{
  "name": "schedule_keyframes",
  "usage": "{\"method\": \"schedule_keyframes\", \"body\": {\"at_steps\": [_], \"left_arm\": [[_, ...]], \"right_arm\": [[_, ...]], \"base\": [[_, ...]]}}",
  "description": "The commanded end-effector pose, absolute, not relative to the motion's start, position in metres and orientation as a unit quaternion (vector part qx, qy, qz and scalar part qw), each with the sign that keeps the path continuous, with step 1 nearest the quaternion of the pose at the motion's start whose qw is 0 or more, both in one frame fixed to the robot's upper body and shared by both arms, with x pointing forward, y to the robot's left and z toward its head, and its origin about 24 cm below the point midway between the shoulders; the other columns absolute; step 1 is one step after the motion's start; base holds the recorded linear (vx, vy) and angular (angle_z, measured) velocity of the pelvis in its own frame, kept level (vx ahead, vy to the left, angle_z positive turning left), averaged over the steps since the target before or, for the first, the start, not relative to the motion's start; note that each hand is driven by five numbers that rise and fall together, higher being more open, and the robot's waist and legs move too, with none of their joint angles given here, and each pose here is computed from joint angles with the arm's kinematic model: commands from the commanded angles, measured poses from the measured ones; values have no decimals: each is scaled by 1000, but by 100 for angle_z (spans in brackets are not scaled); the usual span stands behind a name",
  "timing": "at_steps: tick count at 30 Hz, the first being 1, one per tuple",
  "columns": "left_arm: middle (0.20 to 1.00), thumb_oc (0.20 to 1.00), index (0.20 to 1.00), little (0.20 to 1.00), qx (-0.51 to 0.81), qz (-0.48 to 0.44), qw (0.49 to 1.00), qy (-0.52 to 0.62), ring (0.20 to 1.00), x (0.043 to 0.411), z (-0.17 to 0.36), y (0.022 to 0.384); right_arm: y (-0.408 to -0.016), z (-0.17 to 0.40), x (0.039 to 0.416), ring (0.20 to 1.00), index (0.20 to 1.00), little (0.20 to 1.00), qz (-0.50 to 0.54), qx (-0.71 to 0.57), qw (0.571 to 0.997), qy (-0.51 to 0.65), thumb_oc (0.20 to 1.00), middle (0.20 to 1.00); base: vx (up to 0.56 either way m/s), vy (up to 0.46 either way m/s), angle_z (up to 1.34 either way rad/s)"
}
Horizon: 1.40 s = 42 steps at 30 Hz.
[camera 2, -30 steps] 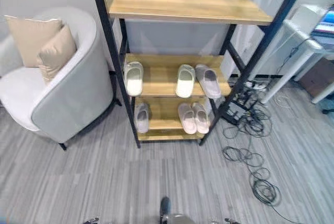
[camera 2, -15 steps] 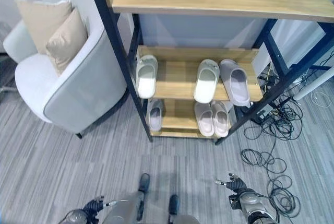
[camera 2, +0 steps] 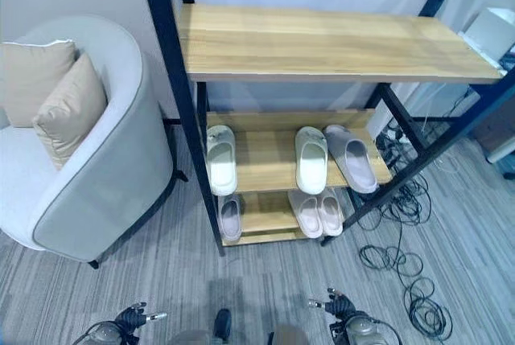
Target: Arrange the slippers neatly on the shoe rack.
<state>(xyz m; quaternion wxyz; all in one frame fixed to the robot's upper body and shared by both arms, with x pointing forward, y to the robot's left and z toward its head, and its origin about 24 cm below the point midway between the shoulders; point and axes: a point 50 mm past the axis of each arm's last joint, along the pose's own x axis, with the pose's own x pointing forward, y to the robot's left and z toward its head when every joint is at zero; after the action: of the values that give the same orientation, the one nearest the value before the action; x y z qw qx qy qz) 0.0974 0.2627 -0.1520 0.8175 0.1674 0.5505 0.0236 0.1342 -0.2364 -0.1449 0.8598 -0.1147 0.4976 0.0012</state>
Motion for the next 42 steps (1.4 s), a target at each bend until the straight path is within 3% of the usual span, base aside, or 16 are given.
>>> {"method": "schedule_keyframes", "body": {"at_steps": [1, 4, 5, 6, 7, 9, 10, 12, 13, 16, 17, 19, 22, 29, 35, 42], "left_arm": [[1000, 1000, 1000, 1000, 166, 27, 811, 560, 1000, 88, -154, 262], [1000, 1000, 1000, 1000, 163, 12, 803, 573, 1000, 77, -160, 253], [1000, 1000, 1000, 1000, 163, 5, 796, 583, 1000, 70, -161, 250], [1000, 1000, 1000, 1000, 164, 2, 803, 573, 1000, 77, -161, 247], [1000, 1000, 1000, 1000, 162, 9, 804, 572, 1000, 76, -161, 246], [1000, 1000, 1000, 1000, 154, -6, 805, 572, 1000, 71, -165, 235], [1000, 1000, 1000, 1000, 153, -14, 813, 562, 1000, 78, -163, 233], [1000, 1000, 1000, 1000, 162, 8, 815, 556, 1000, 77, -161, 242], [1000, 1000, 1000, 1000, 164, 3, 813, 558, 1000, 76, -162, 240], [1000, 1000, 1000, 1000, 179, -30, 815, 550, 1000, 80, -163, 229], [1000, 1000, 1000, 1000, 184, -27, 815, 549, 1000, 78, -163, 231], [1000, 1000, 1000, 1000, 181, -11, 811, 557, 1000, 73, -163, 235], [1000, 1000, 1000, 1000, 179, -16, 807, 562, 1000, 72, -164, 233], [1000, 1000, 1000, 1000, 193, -49, 811, 550, 1000, 79, -164, 224], [1000, 1000, 1000, 1000, 219, -67, 818, 527, 1000, 90, -161, 226], [1000, 1000, 1000, 1000, 208, -68, 816, 535, 1000, 80, -164, 219]], "right_arm": [[-266, -136, 134, 1000, 1000, 1000, -17, -156, 856, 492, 1000, 1000], [-265, -137, 131, 1000, 1000, 1000, -11, -151, 857, 493, 1000, 1000], [-223, -93, 219, 1000, 1000, 1000, 48, -188, 916, 352, 1000, 1000], [-205, -86, 208, 1000, 1000, 1000, 90, -175, 930, 310, 1000, 1000], [-218, -109, 175, 1000, 1000, 1000, 83, -175, 911, 364, 1000, 1000], [-221, -116, 159, 1000, 1000, 1000, 105, -128, 912, 375, 1000, 1000], [-233, -124, 155, 1000, 1000, 1000, 63, -132, 897, 416, 1000, 1000], [-216, -84, 185, 1000, 1000, 1000, 84, -122, 945, 293, 1000, 1000], [-220, -110, 158, 1000, 1000, 1000, 78, -129, 923, 354, 1000, 1000], [-219, -125, 157, 1000, 1000, 1000, 94, -119, 909, 389, 1000, 1000], [-206, -102, 199, 1000, 1000, 1000, 92, -120, 939, 310, 1000, 1000], [-211, -117, 168, 1000, 1000, 1000, 82, -111, 922, 361, 1000, 1000], [-200, -124, 154, 1000, 1000, 1000, 119, -92, 912, 382, 1000, 1000], [-150, -76, 204, 1000, 1000, 1000, 271, -202, 914, 226, 1000, 1000], [-123, -3, 232, 1000, 1000, 1000, 369, -177, 911, 53, 1000, 1000], [-156, 83, 257, 1000, 1000, 1000, 227, -216, 938, -148, 1000, 1000]], "base": [[113, -156, 14], [105, -156, 21], [62, -115, 16], [22, -69, -11], [-15, -36, 9], [-5, 13, 27], [6, 7, 22], [10, -32, 4], [21, -40, -12], [35, 29, -14], [17, 26, 4], [16, -3, 18], [8, -6, 6], [-4, 5, 2], [-18, 1, 11], [15, 9, 4]]}}
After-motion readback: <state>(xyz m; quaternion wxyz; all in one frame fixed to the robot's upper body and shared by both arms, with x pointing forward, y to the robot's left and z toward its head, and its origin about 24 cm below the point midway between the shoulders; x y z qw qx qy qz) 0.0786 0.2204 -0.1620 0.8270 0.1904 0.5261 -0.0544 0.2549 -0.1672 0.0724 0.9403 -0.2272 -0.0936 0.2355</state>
